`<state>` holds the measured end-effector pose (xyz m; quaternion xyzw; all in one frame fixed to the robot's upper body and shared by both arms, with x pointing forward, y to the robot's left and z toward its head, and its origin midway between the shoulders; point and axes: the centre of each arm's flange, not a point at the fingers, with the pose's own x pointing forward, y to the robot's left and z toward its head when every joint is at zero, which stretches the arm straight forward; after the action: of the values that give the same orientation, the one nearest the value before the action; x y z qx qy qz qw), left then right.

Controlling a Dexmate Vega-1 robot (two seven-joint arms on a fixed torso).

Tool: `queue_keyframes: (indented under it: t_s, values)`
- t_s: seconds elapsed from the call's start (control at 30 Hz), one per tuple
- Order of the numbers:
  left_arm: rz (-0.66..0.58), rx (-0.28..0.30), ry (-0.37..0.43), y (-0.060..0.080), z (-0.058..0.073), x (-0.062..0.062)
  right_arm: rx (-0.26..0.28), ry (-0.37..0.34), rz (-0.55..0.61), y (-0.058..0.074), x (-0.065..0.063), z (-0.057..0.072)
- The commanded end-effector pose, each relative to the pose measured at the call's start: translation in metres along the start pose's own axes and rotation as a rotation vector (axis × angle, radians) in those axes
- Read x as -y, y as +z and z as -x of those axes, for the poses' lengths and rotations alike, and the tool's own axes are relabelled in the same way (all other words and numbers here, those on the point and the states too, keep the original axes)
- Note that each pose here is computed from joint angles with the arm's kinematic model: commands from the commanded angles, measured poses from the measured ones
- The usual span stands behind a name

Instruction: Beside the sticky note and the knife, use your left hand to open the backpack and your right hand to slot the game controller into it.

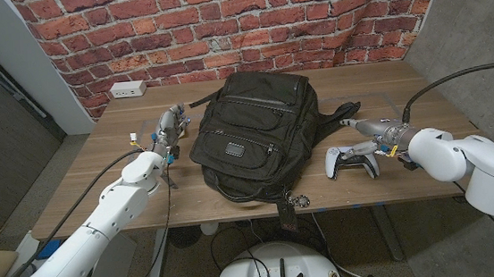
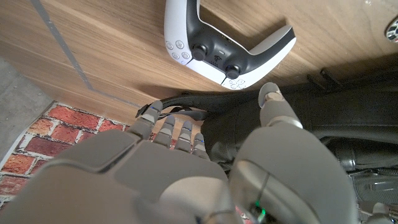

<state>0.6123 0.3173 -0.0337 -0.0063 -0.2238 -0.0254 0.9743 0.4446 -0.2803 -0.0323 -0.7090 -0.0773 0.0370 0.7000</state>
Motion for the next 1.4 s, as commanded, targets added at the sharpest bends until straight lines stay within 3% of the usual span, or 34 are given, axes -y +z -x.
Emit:
queue_keyframes:
  t_s: [0.03,0.57,1.4]
  values:
    - [0.001,-0.012,-0.001,-0.002,-0.001,0.002,-0.023,0.084,0.036,-0.004,0.001,-0.006]
    - [0.004,-0.024,0.000,-0.004,-0.002,0.003,-0.037,0.186,0.088,-0.003,0.008,-0.018]
    - [0.011,-0.040,0.022,-0.011,0.003,0.002,-0.044,0.250,0.205,0.005,0.007,-0.039]
